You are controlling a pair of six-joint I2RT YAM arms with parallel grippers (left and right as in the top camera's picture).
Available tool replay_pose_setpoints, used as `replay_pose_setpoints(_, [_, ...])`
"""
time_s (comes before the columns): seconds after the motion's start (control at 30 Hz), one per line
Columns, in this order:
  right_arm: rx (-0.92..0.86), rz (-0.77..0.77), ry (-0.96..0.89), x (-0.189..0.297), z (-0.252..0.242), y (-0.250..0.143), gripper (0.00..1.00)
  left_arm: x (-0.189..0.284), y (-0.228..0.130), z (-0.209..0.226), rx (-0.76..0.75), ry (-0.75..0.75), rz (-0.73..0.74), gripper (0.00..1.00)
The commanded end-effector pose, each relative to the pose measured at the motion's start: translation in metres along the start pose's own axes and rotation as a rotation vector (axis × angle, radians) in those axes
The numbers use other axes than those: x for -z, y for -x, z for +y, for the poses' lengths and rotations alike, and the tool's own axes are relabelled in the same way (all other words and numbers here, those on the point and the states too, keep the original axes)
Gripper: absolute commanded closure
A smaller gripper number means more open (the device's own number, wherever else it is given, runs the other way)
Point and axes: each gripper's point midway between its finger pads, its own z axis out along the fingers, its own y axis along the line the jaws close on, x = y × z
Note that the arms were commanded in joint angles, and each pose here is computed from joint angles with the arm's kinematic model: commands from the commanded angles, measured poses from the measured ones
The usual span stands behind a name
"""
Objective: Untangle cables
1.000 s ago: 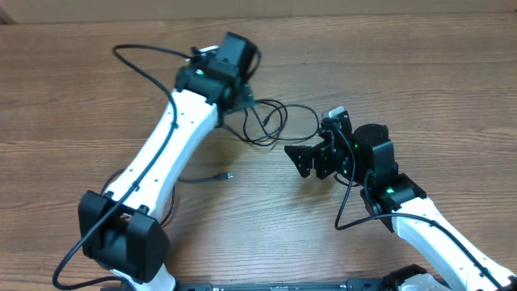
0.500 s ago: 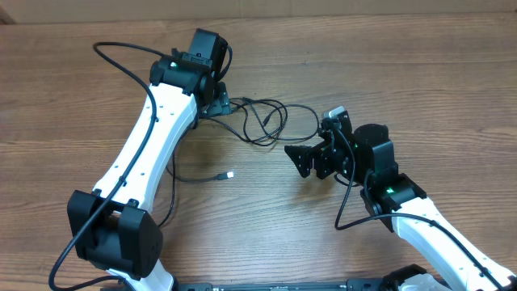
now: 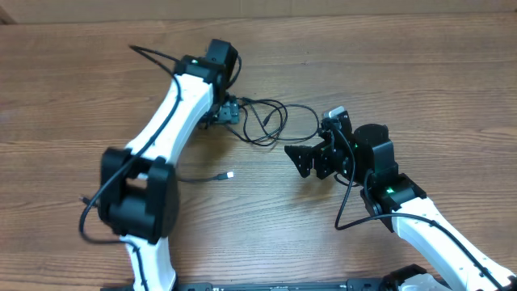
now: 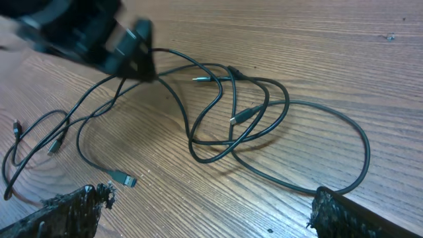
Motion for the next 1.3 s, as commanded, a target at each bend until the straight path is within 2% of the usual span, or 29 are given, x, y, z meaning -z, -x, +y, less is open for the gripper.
replay_pose_setpoints(0.0, [-0.001, -0.011, -0.009, 0.001, -0.001, 0.005, 0.00, -0.022, -0.010, -0.008, -0.053, 0.010, 0.057, 0.08])
replay_pose_setpoints(0.17, [-0.001, -0.012, -0.012, 0.001, -0.002, 0.005, 0.00, -0.035, -0.014, -0.008, -0.073, 0.027, 0.086, 0.18])
replay_pose_setpoints(0.6, [-0.001, -0.012, -0.012, 0.001, -0.002, 0.005, 0.00, -0.034, -0.006, -0.008, -0.108, 0.023, 0.053, 0.20])
replay_pose_setpoints(0.67, [-0.001, -0.012, -0.012, 0.001, -0.002, 0.005, 0.00, -0.035, -0.005, -0.007, -0.098, 0.029, 0.050, 0.09])
replay_pose_setpoints(0.8, [-0.001, -0.014, -0.026, 0.001, -0.004, 0.006, 0.00, -0.035, -0.005, -0.009, 0.020, 0.023, 0.048, 0.06])
replay_pose_setpoints(0.83, [-0.001, -0.014, -0.027, 0.001, -0.004, 0.006, 0.00, -0.035, -0.005, -0.009, 0.050, 0.024, 0.048, 0.01])
replay_pose_setpoints(1.0, [-0.001, -0.014, -0.027, 0.001, -0.004, 0.005, 0.00, -0.035, -0.005, -0.009, 0.151, 0.024, 0.050, 0.01])
replay_pose_setpoints(1.13, [0.007, -0.014, -0.030, 0.001, -0.005, 0.006, 0.00, -0.034, -0.005, -0.010, 0.111, 0.019, 0.051, 0.00])
replay_pose_setpoints(1.23, [0.007, -0.014, -0.031, 0.001, -0.005, 0.006, 0.00, -0.027, -0.006, -0.007, -0.028, 0.018, 0.057, 0.20])
replay_pose_setpoints(1.27, [0.010, -0.015, -0.031, 0.001, -0.005, 0.006, 0.00, -0.023, -0.007, -0.006, -0.079, 0.018, 0.062, 0.18])
